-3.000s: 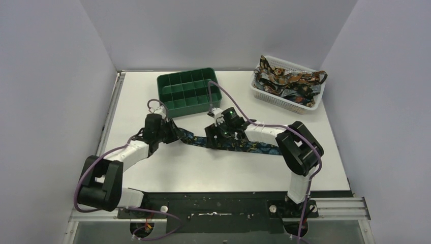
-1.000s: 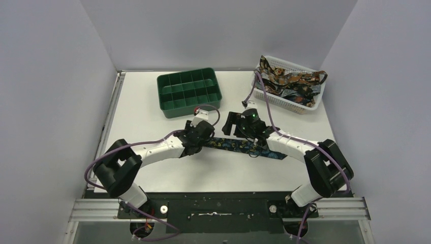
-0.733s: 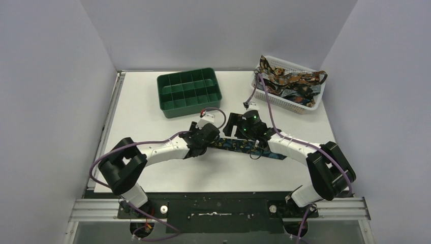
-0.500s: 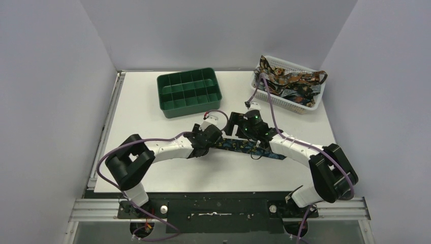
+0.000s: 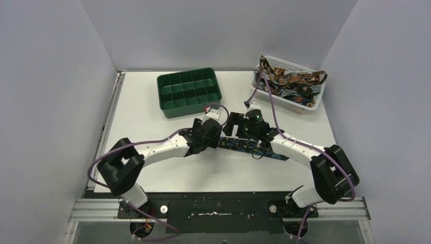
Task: Roll the ties
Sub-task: Roll the tie at the center of the board.
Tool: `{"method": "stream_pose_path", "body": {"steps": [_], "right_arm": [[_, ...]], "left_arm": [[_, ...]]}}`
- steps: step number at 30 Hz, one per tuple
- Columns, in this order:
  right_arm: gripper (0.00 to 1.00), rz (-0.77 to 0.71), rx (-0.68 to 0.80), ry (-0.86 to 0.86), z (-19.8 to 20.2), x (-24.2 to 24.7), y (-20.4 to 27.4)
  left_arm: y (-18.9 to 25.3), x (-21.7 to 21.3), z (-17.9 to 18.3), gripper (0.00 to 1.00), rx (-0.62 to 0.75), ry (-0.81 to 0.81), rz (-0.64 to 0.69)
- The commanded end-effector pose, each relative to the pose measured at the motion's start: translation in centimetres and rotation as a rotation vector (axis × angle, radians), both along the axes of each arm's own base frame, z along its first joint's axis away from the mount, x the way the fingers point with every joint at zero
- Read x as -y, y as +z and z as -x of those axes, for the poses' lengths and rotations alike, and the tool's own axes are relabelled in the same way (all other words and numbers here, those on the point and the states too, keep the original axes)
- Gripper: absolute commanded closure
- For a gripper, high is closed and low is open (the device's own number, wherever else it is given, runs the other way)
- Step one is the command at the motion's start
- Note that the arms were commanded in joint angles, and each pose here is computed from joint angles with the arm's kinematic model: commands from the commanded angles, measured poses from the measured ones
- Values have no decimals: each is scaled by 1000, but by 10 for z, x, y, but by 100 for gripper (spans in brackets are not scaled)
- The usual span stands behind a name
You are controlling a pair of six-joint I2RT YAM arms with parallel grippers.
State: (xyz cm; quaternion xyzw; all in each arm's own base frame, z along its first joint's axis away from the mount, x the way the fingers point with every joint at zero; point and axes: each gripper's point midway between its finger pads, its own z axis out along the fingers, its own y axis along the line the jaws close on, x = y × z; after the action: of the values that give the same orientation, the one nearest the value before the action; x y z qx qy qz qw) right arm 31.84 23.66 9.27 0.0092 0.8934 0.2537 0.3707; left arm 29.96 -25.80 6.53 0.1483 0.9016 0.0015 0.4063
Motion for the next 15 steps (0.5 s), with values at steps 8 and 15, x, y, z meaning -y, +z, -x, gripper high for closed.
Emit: {"method": "stream_pose_path", "body": {"steps": [8,15], "right_arm": [[3,-180,53,145,1,-43,35],[6,-156,9,146,9,-92,23]], "left_arm": [[83,-45,-20,29,100,100,457],[67,-88,-30,27,10,135,655]]}}
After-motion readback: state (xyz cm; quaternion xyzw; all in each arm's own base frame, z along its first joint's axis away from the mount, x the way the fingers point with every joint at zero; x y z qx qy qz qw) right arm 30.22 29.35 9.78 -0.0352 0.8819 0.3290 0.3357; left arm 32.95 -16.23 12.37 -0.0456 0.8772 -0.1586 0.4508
